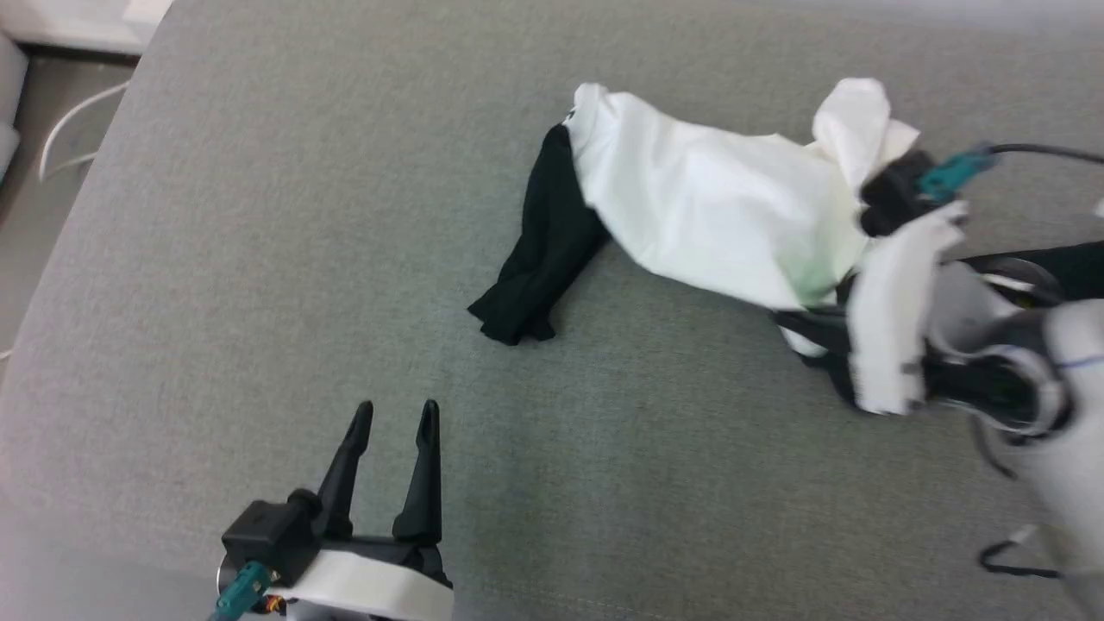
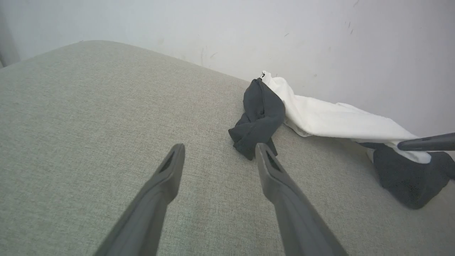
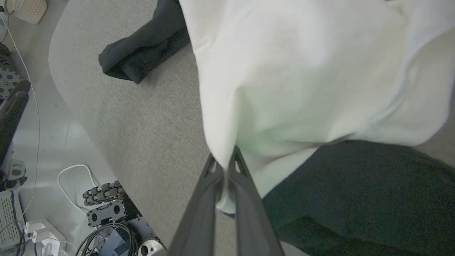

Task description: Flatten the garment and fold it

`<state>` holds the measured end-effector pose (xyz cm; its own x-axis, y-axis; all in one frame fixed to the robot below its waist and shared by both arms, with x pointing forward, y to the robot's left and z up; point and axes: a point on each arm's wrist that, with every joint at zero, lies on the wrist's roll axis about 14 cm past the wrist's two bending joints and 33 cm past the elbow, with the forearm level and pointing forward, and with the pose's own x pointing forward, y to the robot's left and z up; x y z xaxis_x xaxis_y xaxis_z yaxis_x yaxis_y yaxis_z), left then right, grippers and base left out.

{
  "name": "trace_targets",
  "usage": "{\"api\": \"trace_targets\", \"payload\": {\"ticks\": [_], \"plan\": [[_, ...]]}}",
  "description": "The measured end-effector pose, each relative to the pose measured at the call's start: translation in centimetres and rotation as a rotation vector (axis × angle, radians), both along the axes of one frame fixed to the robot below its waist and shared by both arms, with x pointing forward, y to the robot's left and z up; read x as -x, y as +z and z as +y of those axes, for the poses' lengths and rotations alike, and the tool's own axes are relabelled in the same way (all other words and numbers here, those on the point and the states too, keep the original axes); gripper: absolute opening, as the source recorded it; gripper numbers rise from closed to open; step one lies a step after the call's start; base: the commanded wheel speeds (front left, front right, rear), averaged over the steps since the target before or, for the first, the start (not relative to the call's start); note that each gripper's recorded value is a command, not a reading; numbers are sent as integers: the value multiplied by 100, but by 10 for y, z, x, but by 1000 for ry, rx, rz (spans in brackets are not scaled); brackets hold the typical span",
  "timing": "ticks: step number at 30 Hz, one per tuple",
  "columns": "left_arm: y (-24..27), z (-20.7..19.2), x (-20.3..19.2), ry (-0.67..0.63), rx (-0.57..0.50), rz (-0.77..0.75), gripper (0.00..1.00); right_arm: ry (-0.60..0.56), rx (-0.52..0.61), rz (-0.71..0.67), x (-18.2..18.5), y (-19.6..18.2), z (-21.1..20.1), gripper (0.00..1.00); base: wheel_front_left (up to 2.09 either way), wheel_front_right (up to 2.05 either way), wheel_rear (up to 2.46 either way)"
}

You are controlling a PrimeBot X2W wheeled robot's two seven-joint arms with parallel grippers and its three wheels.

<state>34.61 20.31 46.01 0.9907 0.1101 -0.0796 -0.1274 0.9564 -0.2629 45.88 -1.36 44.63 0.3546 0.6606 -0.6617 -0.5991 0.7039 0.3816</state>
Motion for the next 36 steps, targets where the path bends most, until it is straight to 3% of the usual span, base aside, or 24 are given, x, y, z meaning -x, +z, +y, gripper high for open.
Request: {"api": "trace_targets", "payload": {"ticks": [4, 8, 11, 14, 15, 16, 18, 22, 26, 33, 36], "plan": [[0, -9, 4, -23, 25, -3, 100, -33, 98, 120, 24, 3, -56, 0, 0, 0, 0], [0, -18, 5, -49, 41, -6, 100, -162, 144, 213, 49, 2, -112, 0, 0, 0, 0], [0, -23, 4, -67, 46, -8, 100, -292, 140, 198, 53, 11, -142, 0, 0, 0, 0], [-3, -25, 3, -75, 49, 2, 100, -390, 193, 99, 43, 19, -162, 0, 0, 0, 0], [-5, -26, 3, -76, 50, 8, 100, -408, 223, 63, 40, 19, -168, 9, 0, 0, 0], [-6, -27, 2, -82, 52, 12, 100, -434, 239, 32, 36, 18, -173, 42, 0, 0, 0], [-8, -29, 1, -90, 54, 16, 100, -457, 252, 17, 34, 8, -175, 100, 0, 0, 0], [-9, -30, 0, -97, 56, 17, 100, -432, 221, 41, 41, -4, -158, 100, 0, 0, 0], [-9, -33, 1, -108, 58, 18, 100, -386, 159, 67, 49, 8, -143, 100, 0, 0, 0], [-8, -40, 2, -125, 75, 13, 100, -402, 45, -143, 19, 75, -136, 100, 0, 0, 0], [-11, -39, 2, -121, 75, 22, 100, -418, 53, -312, -6, 103, -136, 100, 0, 0, 0]]}}
